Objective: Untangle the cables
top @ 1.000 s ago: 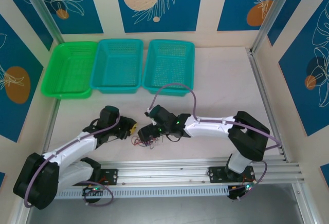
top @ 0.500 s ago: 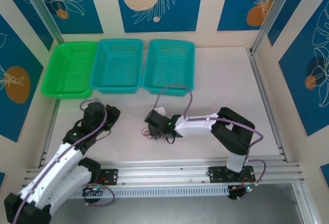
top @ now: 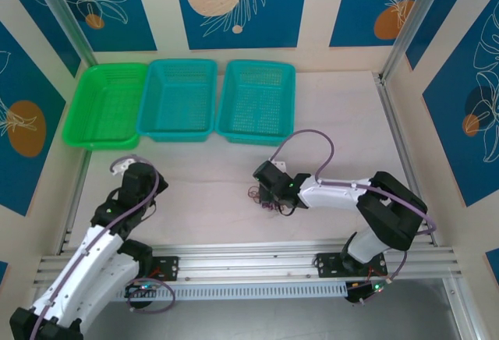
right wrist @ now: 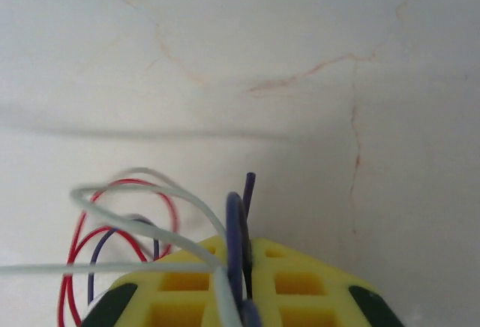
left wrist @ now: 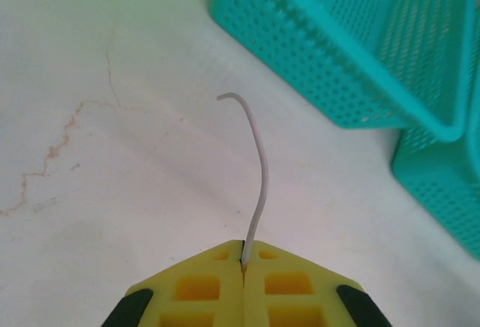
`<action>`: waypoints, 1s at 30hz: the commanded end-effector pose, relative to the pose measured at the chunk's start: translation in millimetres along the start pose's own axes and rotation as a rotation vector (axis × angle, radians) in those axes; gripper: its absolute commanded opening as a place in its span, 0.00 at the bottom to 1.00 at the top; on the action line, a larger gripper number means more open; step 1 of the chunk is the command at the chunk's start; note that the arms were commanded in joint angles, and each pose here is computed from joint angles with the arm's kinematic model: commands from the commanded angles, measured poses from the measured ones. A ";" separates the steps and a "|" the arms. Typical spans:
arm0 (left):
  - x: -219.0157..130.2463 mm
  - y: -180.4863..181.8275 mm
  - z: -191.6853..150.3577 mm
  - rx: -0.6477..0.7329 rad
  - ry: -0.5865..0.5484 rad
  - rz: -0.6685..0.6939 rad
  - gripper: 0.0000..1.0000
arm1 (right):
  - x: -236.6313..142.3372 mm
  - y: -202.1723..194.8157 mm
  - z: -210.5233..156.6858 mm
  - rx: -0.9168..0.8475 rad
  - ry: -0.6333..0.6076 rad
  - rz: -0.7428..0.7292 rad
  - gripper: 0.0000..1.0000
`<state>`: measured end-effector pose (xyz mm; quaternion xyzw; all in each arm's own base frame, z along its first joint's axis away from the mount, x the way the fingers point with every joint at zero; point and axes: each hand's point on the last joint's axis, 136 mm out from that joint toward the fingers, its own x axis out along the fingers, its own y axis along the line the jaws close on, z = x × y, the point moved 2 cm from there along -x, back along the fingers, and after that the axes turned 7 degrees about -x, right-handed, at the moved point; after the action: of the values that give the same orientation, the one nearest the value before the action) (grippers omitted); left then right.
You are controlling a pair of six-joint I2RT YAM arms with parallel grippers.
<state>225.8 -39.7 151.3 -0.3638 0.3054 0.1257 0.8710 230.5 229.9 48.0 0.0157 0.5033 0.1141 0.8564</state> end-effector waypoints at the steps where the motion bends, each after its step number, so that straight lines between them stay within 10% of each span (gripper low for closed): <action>1: 16.2 -23.6 -13.8 0.074 0.038 -0.185 0.04 | -13.2 1.1 11.4 -0.039 -0.034 0.021 0.00; 6: 14.6 -54.8 -27.3 0.209 0.065 -0.398 0.50 | -30.0 9.5 30.2 -0.104 -0.100 0.112 0.00; 9: 0.7 -72.0 -24.0 0.334 0.013 -0.479 0.59 | -40.3 19.8 36.0 -0.182 -0.119 0.188 0.00; 19: -60.1 -147.7 -82.5 0.747 0.028 -0.979 0.64 | -71.3 32.3 48.4 -0.264 -0.151 0.334 0.00; 30: -74.8 -178.5 -195.8 1.080 0.257 -1.150 0.65 | -76.7 28.2 47.5 -0.225 -0.137 0.340 0.00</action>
<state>166.9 -282.0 179.6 -0.0248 0.2196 -0.5172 0.8268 231.1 241.6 125.2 -0.0011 0.4281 0.2974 0.8534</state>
